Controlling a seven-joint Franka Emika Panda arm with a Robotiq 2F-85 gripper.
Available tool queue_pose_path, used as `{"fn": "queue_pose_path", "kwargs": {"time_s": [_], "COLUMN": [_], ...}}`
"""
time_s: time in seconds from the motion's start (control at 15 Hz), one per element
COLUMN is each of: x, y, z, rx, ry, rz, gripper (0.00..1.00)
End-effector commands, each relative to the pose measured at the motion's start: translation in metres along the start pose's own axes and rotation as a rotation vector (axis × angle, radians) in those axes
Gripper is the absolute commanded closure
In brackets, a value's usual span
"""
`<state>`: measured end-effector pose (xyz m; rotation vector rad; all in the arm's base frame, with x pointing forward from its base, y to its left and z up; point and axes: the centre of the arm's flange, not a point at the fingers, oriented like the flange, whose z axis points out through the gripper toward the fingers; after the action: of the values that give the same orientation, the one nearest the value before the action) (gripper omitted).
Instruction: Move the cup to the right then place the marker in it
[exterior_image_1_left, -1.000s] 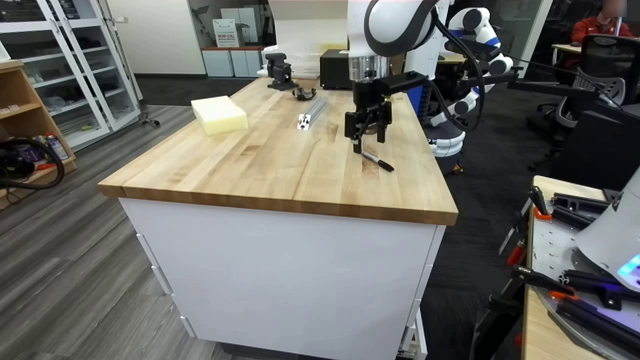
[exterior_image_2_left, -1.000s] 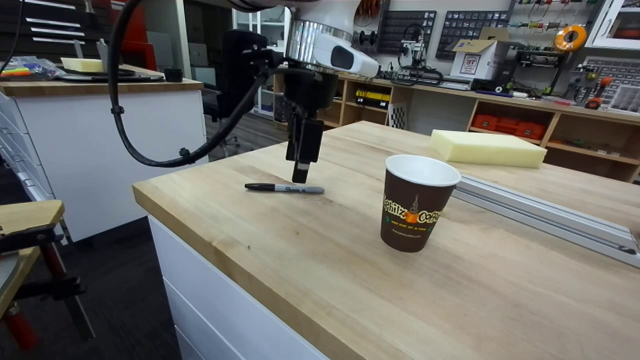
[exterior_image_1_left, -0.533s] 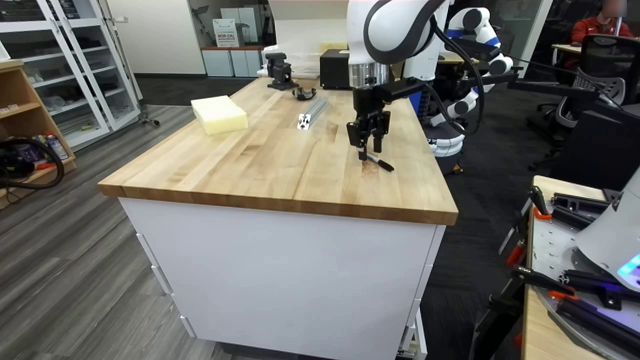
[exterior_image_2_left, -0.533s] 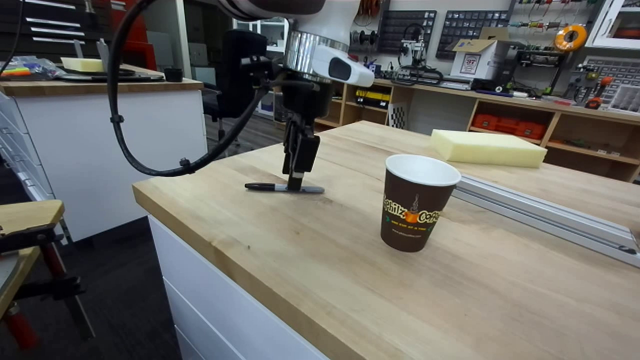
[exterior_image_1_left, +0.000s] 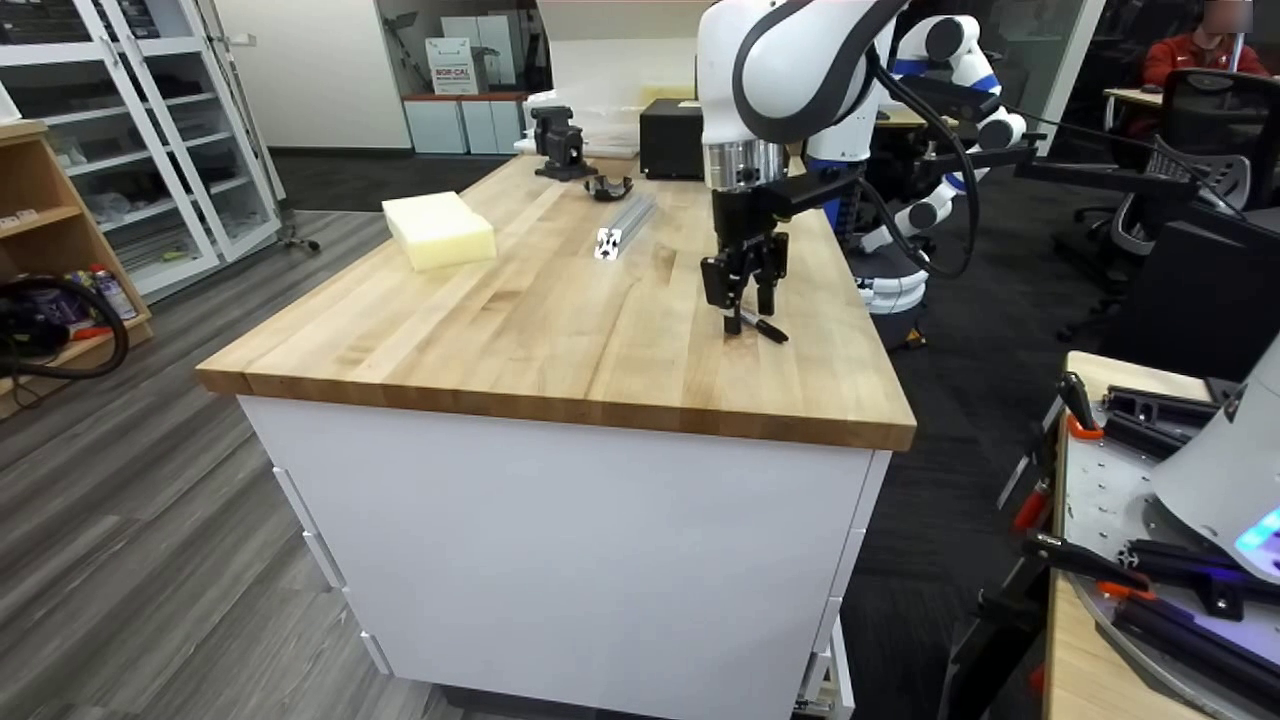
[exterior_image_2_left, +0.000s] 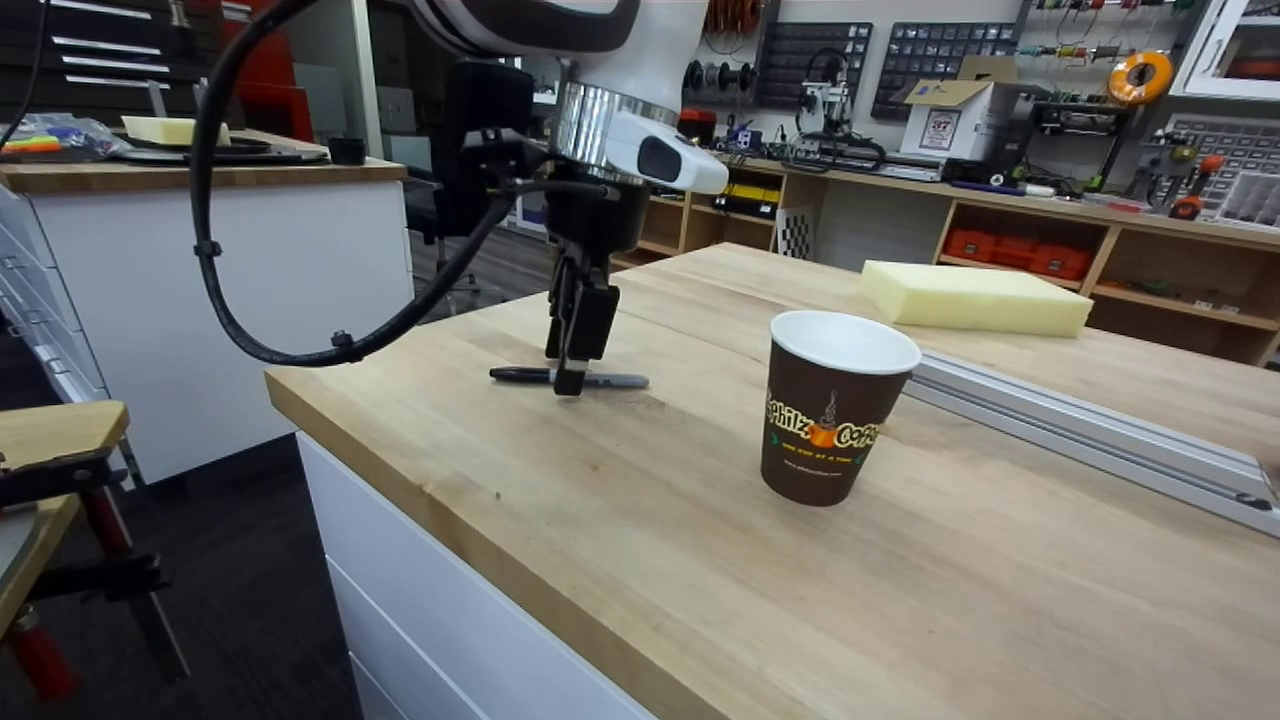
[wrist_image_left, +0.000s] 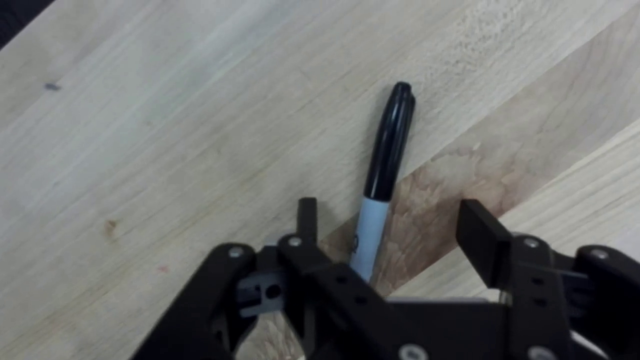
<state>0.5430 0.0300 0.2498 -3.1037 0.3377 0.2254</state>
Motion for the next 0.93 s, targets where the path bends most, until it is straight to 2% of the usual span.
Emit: {"fn": "queue_pose_path", "kwargs": {"time_s": [0.0, 0.07, 0.13, 0.6, 0.67, 0.73, 0.87], "x": [-0.012, -0.013, -0.014, 0.002, 0.003, 0.004, 0.005], "y": [-0.003, -0.003, -0.004, -0.003, -0.002, -0.002, -0.002], "z": [0.006, 0.008, 0.009, -0.004, -0.004, -0.003, -0.002], "rx": [-0.001, -0.002, -0.009, -0.001, -0.001, -0.002, -0.007], "ry": [-0.012, -0.010, -0.006, 0.073, 0.079, 0.088, 0.099], "rz": [0.024, 0.024, 0.024, 0.011, 0.010, 0.010, 0.011], "gripper": [0.01, 0.05, 0.00, 0.00, 0.24, 0.27, 0.41]}}
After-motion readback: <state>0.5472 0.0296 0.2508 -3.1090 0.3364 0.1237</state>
